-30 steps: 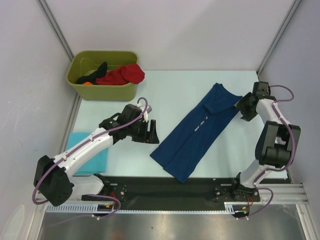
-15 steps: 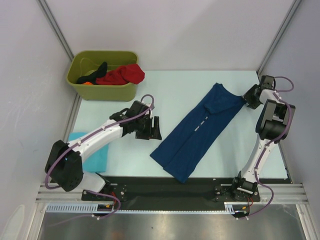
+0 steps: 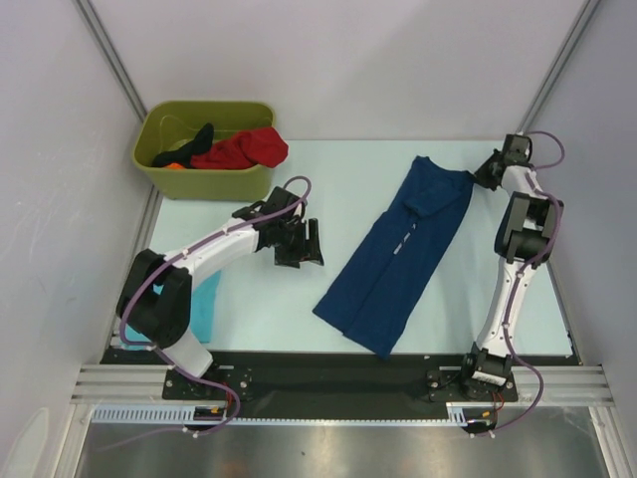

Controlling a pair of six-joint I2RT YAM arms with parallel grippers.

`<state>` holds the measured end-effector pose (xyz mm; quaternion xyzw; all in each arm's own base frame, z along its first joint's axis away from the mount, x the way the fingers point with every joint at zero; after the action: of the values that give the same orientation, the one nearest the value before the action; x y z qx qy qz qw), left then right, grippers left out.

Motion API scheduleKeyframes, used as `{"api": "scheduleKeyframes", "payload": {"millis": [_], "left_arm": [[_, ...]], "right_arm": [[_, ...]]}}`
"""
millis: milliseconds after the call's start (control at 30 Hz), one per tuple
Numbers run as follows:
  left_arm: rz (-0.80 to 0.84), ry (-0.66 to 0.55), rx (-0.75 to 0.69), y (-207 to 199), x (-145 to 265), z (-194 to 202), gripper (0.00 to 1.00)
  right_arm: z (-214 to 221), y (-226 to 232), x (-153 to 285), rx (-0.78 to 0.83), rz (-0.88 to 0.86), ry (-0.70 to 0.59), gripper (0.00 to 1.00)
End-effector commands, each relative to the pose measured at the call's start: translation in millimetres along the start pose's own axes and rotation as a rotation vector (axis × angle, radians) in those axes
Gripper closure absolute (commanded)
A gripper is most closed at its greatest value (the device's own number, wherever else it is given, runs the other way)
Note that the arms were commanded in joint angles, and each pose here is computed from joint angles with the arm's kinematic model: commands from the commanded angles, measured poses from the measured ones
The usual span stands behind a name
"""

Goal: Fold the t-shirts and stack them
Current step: Fold the tshirt

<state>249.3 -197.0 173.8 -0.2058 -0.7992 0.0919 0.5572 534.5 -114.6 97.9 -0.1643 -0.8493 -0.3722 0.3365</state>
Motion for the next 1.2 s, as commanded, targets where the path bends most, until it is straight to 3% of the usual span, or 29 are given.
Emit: {"api": "scheduleKeyframes", "payload": {"millis": [0, 67, 167, 300, 367, 433, 567, 767, 900, 1033, 1133, 1167], "left_arm": [[0.032, -0.038, 0.026, -6.5, 1.5, -16.9, 0.28], [0.025, -0.031, 0.037, -4.7, -0.9, -16.4, 0.28], [0.019, -0.017, 0.047, -3.1, -5.6, -13.7, 0.28], [0.068, -0.003, 0.05, -2.6, -14.6, -9.9, 0.28], [0.126, 0.004, 0.053, -4.8, -19.5, -7.6, 0.27], [0.175, 0.024, 0.05, -7.0, -26.8, -3.6, 0.27], [0.262, 0.086, 0.04, -13.5, -41.9, 5.9, 0.27], [0.261, 0.142, 0.007, -12.5, -57.3, 30.3, 0.32], [0.331, 0.186, 0.002, -18.8, -60.7, 42.2, 0.33], [0.348, 0.211, -0.008, -25.0, -65.3, 49.1, 0.29], [0.362, 0.223, 0.015, -24.9, -71.7, 55.2, 0.29], [0.367, 0.224, 0.018, -25.0, -73.0, 56.3, 0.3]], "right_arm": [[-0.7, 25.1, -35.5, 0.033, -0.057, -0.045, 0.97], [-21.3, 53.4, -39.5, 0.05, -0.153, -0.111, 0.97], [-13.2, 64.9, -66.0, 0.052, -0.239, -0.119, 0.96], [-14.6, 92.7, -68.3, 0.071, -0.35, -0.204, 0.8], [-18.0, 105.5, -56.9, 0.085, -0.343, -0.229, 0.68], [-23.2, 104.1, -46.0, 0.082, -0.293, -0.226, 0.62], [-49.2, 103.8, 7.3, 0.071, -0.206, -0.202, 0.44], [-67.8, 79.5, 67.5, 0.026, -0.103, -0.115, 0.3], [-57.3, 89.4, 94.4, 0.042, -0.185, -0.05, 0.33], [-19.0, 108.9, 90.9, 0.071, -0.333, 0.129, 0.39], [11.2, 120.8, 82.3, 0.058, -0.433, 0.233, 0.55], [15.2, 126.5, 78.6, 0.05, -0.479, 0.231, 0.69]]}}
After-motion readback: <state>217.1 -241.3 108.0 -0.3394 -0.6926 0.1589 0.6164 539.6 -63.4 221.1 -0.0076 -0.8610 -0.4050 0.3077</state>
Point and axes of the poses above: each gripper's point midway between its finger pads, its own x axis back along the fingers, its own y axis along the line the jaws close on, z = x × y, the point moved 10 cm from there along x, back along the fingers, and after that the axes turned 7 degrees about -x, right-handed, at the moved point
